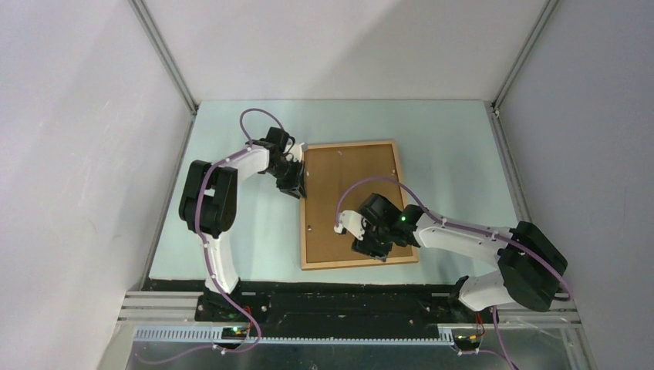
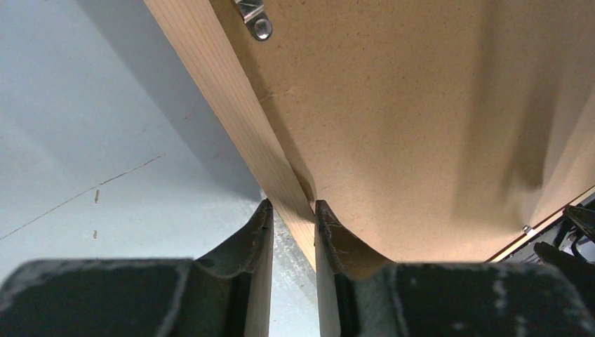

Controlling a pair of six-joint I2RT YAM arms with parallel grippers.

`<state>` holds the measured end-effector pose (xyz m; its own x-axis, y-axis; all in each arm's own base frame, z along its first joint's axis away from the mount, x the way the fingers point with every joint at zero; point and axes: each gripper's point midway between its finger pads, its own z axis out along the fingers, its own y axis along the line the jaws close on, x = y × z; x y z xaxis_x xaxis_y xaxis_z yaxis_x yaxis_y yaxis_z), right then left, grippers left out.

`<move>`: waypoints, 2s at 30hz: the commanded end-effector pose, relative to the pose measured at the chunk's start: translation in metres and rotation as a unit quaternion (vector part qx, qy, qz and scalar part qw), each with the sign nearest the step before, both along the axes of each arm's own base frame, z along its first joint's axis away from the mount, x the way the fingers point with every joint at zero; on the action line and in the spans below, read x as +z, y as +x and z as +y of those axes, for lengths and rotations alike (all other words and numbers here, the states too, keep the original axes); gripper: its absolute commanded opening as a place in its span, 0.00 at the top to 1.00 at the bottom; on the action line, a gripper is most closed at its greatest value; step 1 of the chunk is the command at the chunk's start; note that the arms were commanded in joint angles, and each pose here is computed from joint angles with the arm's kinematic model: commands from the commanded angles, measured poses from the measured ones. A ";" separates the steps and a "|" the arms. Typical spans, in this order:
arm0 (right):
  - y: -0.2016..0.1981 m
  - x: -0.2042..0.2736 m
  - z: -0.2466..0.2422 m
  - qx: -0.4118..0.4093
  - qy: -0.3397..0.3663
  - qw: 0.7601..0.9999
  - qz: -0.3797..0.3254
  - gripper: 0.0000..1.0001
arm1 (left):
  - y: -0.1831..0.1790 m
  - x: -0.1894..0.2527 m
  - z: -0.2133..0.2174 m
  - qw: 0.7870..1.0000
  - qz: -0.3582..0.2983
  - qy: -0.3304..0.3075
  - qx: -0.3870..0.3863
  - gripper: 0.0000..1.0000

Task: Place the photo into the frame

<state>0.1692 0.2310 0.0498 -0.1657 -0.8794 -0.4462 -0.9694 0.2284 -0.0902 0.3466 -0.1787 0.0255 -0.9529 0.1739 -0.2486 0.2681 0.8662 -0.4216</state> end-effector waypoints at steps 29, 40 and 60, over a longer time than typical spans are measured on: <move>-0.002 -0.016 0.002 0.003 -0.016 1.000 0.006 0.54 | 0.016 0.004 -0.004 0.999 -0.035 0.000 -0.019 0.90; 0.002 -0.013 -0.001 0.013 -0.024 1.000 -0.011 0.63 | 0.017 0.004 -0.003 0.999 -0.036 0.001 -0.019 0.90; 0.005 -0.016 -0.020 0.029 -0.056 0.997 -0.040 0.61 | 0.018 0.003 0.000 0.999 -0.043 0.010 -0.023 0.92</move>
